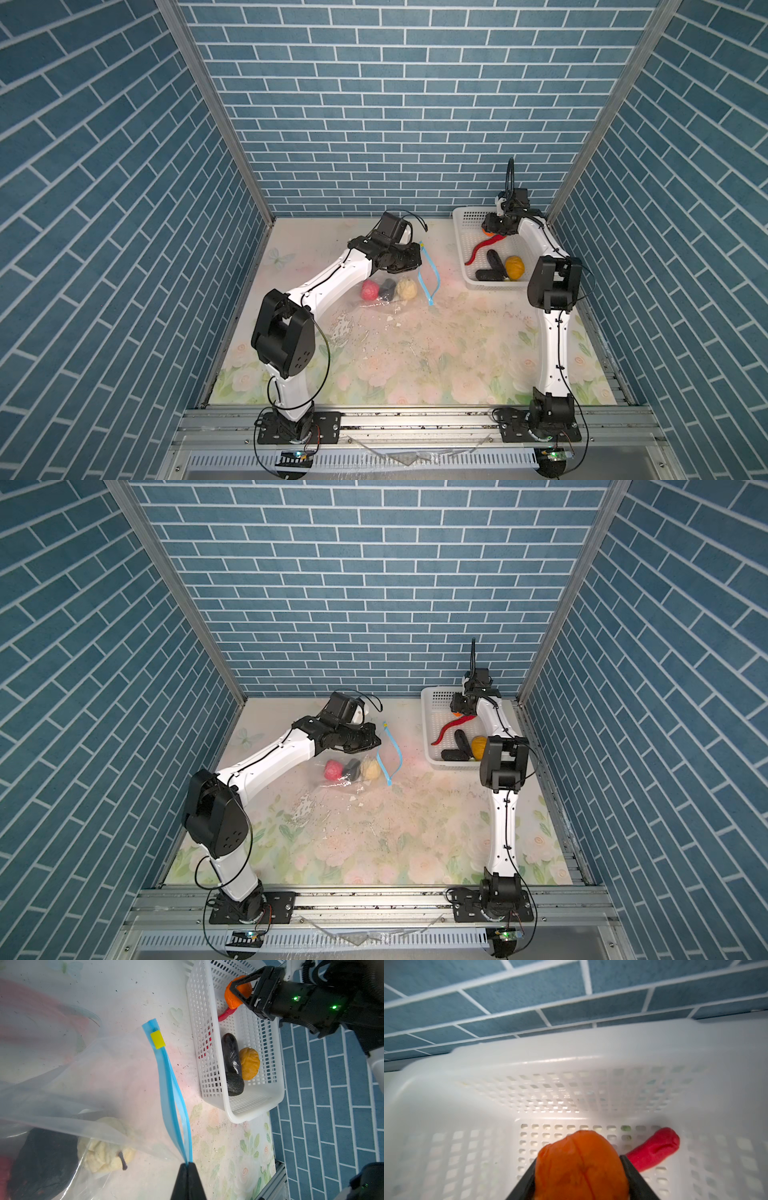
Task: Place the food in the zip-top bag and seal the zipper
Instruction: 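Lift the orange food with the right gripper and carry it over the bag mouth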
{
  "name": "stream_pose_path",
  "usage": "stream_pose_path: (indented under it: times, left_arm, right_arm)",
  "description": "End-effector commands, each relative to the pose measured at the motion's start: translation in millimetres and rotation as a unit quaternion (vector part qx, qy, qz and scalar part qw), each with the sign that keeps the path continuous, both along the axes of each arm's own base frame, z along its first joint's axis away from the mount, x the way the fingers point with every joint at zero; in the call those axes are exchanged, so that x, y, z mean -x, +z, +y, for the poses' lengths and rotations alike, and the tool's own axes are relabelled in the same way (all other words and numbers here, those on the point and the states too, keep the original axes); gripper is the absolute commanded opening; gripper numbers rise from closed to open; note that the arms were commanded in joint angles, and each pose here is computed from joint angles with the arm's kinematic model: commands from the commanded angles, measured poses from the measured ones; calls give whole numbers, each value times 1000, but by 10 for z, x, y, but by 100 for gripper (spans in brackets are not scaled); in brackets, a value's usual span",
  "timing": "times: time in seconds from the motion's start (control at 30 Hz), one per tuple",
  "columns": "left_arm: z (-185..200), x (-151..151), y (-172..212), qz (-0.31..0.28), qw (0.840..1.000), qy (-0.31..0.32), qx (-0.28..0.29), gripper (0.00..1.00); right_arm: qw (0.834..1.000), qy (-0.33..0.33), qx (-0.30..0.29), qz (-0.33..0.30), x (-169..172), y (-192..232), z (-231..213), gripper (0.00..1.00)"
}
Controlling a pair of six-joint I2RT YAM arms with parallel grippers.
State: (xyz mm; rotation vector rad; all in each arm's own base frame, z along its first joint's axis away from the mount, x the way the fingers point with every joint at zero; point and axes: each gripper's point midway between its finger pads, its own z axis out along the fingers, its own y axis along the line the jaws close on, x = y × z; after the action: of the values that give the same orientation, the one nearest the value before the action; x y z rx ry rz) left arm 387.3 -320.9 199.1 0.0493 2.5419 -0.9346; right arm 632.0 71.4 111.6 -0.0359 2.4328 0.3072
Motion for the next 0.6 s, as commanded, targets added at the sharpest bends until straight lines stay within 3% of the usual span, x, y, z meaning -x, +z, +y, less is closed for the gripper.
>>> stream_pose_path:
  times: [0.0,0.23,0.33,0.57]
  left_arm:
    - [35,32,59,-12,1000,-5,-1,0]
    - [58,58,80,-15,1000,-3,0,0]
    - [48,69,89,-16,1000,-5,5,0]
    - [5,51,99,-15,1000,-11,14,0]
  right_arm:
    - [1000,-2,-15,-17,128,346,112,52]
    - [1000,9,-30,-2,513,474,381,53]
    - [999,10,-39,-14,761,667,491,53]
    - [997,44,-61,20,1409,625,937,54]
